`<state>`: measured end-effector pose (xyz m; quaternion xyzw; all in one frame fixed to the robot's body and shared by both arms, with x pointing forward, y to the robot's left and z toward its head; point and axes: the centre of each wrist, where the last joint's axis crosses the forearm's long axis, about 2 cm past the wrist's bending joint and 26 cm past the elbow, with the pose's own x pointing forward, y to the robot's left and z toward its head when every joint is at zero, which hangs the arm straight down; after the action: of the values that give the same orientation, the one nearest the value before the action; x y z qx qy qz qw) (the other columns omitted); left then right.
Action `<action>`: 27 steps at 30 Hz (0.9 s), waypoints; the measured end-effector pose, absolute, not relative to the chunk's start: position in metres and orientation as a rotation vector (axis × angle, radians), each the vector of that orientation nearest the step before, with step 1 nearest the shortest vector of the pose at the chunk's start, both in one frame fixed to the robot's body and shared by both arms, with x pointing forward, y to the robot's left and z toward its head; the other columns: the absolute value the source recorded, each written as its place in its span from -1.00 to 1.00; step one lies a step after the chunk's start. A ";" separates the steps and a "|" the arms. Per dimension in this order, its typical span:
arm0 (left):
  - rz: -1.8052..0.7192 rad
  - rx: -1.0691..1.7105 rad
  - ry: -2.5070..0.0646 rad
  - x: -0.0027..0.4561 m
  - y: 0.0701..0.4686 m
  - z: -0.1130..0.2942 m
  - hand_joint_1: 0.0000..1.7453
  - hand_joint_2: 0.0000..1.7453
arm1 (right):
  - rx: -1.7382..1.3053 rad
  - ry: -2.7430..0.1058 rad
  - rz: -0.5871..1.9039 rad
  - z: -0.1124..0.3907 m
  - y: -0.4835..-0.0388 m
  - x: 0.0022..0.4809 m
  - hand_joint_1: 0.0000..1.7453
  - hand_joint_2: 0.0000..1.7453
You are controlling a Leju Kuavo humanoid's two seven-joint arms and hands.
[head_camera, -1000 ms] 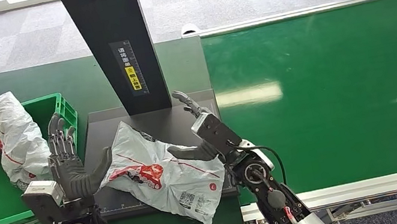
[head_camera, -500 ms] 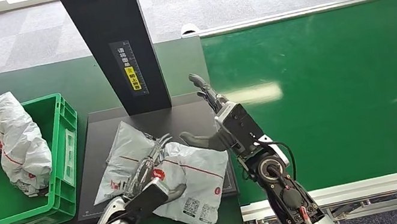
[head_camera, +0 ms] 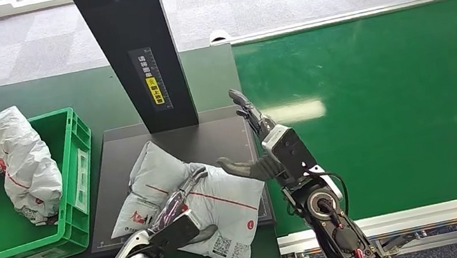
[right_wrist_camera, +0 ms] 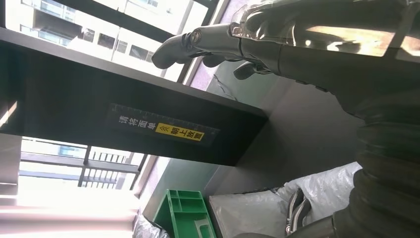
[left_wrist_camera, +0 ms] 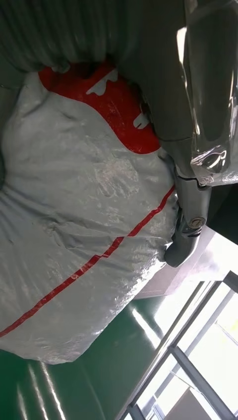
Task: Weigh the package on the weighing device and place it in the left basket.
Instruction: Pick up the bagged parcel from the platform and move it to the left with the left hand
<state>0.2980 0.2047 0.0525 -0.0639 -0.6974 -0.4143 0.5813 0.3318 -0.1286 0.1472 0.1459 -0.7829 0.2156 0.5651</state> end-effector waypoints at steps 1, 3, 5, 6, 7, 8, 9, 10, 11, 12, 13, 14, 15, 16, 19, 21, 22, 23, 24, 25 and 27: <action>-0.967 -0.149 -1.629 0.297 0.205 0.052 -0.37 1.00 | 0.344 -1.843 0.506 0.147 -0.129 0.331 -1.00 1.00; -0.966 -0.150 -1.629 0.296 0.205 0.052 0.60 1.00 | 0.344 -1.845 0.505 0.147 -0.129 0.331 -1.00 1.00; -0.961 -0.151 -1.638 0.295 0.205 0.052 0.97 1.00 | 0.344 -1.846 0.504 0.147 -0.129 0.330 -1.00 1.00; -0.955 -0.151 -1.648 0.295 0.206 0.052 1.00 1.00 | 0.344 -1.847 0.504 0.148 -0.130 0.330 -1.00 1.00; -0.944 -0.152 -1.661 0.294 0.206 0.052 1.00 1.00 | 0.344 -1.848 0.503 0.148 -0.130 0.330 -1.00 1.00; -0.927 -0.153 -1.677 0.293 0.207 0.053 1.00 1.00 | 0.344 -1.849 0.502 0.148 -0.130 0.329 -1.00 1.00; -0.904 -0.158 -1.696 0.292 0.207 0.053 1.00 1.00 | 0.344 -1.850 0.501 0.148 -0.130 0.329 -1.00 1.00; -0.874 -0.170 -1.714 0.291 0.207 0.054 1.00 1.00 | 0.344 -1.851 0.498 0.147 -0.130 0.328 -1.00 1.00; -0.838 -0.188 -1.731 0.289 0.208 0.055 1.00 1.00 | 0.343 -1.852 0.495 0.147 -0.131 0.328 -1.00 1.00; -0.797 -0.214 -1.748 0.288 0.208 0.057 1.00 1.00 | 0.342 -1.853 0.492 0.147 -0.131 0.328 -1.00 1.00; -0.753 -0.243 -1.765 0.287 0.209 0.058 1.00 1.00 | 0.342 -1.855 0.489 0.147 -0.132 0.328 -1.00 1.00; -0.709 -0.268 -1.782 0.286 0.210 0.060 1.00 1.00 | 0.342 -1.858 0.487 0.147 -0.132 0.328 -1.00 1.00; -0.662 -0.287 -1.802 0.285 0.211 0.062 1.00 1.00 | 0.342 -1.861 0.484 0.147 -0.132 0.328 -1.00 1.00; -0.620 -0.299 -1.821 0.284 0.212 0.063 1.00 1.00 | 0.342 -1.864 0.482 0.147 -0.132 0.328 -1.00 1.00; -0.528 -0.302 -1.866 0.282 0.216 0.069 1.00 1.00 | 0.340 -1.870 0.475 0.147 -0.133 0.328 -1.00 1.00; -0.499 -0.298 -1.884 0.281 0.218 0.072 1.00 1.00 | 0.338 -1.871 0.472 0.147 -0.134 0.328 -1.00 1.00; -0.479 -0.301 -1.894 0.280 0.219 0.073 1.00 1.00 | 0.338 -1.871 0.471 0.147 -0.134 0.328 -1.00 1.00; -0.449 -0.309 -1.907 0.280 0.220 0.073 1.00 1.00 | 0.337 -1.871 0.470 0.147 -0.134 0.328 -1.00 1.00; -0.411 -0.319 -1.925 0.279 0.220 0.074 1.00 1.00 | 0.337 -1.871 0.469 0.147 -0.134 0.328 -1.00 1.00; -0.363 -0.326 -1.949 0.278 0.221 0.076 1.00 1.00 | 0.336 -1.871 0.466 0.147 -0.135 0.329 -1.00 1.00; -0.254 -0.327 -2.016 0.276 0.222 0.081 1.00 1.00 | 0.333 -1.872 0.459 0.147 -0.135 0.328 -1.00 1.00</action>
<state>0.2757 0.2225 0.0812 -0.1363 -0.8393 -0.1058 0.5156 0.3282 -0.1354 0.1465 0.1411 -0.7937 0.1946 0.5588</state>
